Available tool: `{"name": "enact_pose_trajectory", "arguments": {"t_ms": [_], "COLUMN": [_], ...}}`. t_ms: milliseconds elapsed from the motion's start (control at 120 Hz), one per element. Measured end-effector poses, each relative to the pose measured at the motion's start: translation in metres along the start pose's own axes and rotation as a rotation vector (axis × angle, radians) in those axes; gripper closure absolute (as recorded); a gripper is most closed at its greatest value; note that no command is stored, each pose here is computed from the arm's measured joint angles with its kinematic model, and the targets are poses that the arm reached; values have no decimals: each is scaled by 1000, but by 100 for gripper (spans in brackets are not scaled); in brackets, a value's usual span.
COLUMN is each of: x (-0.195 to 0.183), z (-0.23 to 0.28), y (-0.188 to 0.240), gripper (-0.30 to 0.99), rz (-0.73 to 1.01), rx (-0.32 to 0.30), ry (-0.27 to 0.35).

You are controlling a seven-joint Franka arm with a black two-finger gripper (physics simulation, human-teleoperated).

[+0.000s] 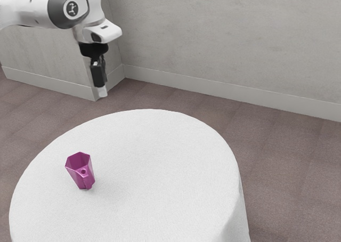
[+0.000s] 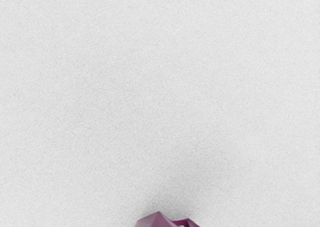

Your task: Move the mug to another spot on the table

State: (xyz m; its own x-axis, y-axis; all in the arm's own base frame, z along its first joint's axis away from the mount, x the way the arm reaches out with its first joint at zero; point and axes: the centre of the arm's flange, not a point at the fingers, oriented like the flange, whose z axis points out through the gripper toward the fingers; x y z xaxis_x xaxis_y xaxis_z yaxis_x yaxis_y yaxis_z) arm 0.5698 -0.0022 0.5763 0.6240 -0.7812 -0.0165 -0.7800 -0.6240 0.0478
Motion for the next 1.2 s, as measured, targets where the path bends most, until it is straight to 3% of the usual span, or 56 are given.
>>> {"name": "enact_pose_trajectory", "arguments": {"t_ms": [275,458,658,775,950,1200], "x": [10,-21,-36,-45,-61,-83], "z": [1,15,55,96,158,205], "y": [9,32,71,81,92,86], "gripper": [0,0,0,0,0,0], "rz": [42,65,238,365,576,810], "rx": [-2,-41,-51,-55,-17,22], "ry": [-5,-45,-189,-228,-209,-168]}}
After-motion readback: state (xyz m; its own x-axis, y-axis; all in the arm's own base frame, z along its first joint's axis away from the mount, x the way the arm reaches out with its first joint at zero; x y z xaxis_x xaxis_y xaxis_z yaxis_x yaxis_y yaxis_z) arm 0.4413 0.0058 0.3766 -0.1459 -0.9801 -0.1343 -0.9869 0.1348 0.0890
